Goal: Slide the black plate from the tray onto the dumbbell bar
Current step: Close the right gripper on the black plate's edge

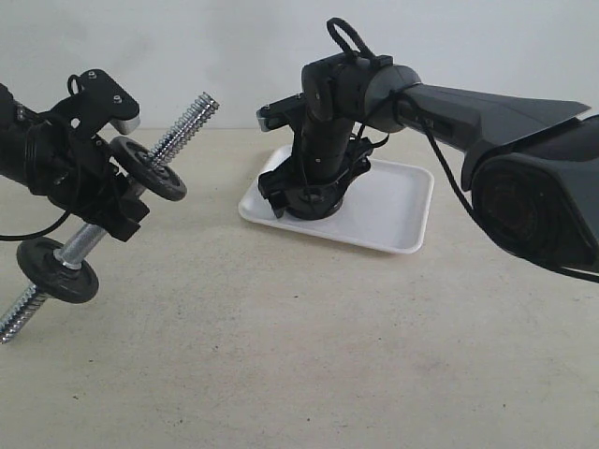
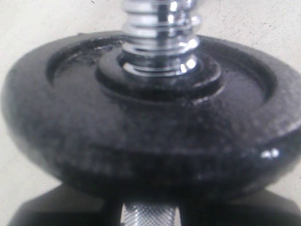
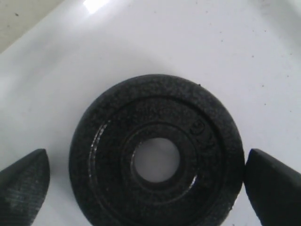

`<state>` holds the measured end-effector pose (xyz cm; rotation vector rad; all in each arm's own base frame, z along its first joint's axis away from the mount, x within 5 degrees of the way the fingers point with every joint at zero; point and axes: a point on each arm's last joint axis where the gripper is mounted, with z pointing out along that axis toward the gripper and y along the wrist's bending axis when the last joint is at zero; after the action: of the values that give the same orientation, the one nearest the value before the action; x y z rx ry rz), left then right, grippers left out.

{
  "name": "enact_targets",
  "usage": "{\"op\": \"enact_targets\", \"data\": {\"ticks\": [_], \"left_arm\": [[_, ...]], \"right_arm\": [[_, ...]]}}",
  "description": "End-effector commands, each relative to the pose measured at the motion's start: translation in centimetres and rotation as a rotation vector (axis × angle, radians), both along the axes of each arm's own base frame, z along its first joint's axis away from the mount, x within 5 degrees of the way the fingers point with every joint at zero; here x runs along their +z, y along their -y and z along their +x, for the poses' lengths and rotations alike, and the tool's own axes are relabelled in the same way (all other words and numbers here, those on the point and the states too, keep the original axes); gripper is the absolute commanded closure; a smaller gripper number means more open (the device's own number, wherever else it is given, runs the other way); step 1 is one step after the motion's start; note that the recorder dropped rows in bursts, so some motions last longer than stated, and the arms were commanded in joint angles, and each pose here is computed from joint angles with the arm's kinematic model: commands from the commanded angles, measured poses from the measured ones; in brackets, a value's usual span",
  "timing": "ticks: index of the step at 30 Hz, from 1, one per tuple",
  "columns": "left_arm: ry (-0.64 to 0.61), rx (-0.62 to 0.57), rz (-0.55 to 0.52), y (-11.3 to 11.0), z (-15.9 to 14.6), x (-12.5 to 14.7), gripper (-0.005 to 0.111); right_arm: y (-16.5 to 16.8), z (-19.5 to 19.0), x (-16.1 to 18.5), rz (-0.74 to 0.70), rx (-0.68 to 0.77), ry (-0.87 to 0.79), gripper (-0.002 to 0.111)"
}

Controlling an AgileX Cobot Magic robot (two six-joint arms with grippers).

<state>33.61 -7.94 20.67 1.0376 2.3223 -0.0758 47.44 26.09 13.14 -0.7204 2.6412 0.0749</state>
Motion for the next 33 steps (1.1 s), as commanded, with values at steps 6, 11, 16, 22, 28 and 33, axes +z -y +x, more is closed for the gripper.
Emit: {"op": "enact_targets", "data": {"ticks": [6,11,16,22,28,33], "left_arm": [[0.157,0.051,-0.045,-0.2,0.5,3.6,0.102],[0.157,0.051,-0.045,-0.2,0.5,3.6,0.102],[0.157,0.051,-0.045,-0.2,0.5,3.6,0.102],[0.157,0.051,-0.045,-0.2,0.5,3.6,0.102],[0.154,0.05,-0.045,-0.2,0.4,3.6,0.102],[0.153,0.05,-0.045,-0.2,0.4,3.6,0.102]], "right_arm": [[0.2,0.1,0.4,-0.006,0.005,0.006,0.005],[1.1,0.3,-0.3,-0.013,-0.014,-0.026,0.005],[1.2,0.4,-1.0,-0.018,-0.017,-0.035,0.005],[1.0,0.6,-1.1,0.0,-0.018,-0.022,0.005],[1.0,0.6,-1.2,0.003,-0.008,-0.015,0.005],[0.9,0.7,-1.1,0.01,0.005,-0.005,0.005]]}}
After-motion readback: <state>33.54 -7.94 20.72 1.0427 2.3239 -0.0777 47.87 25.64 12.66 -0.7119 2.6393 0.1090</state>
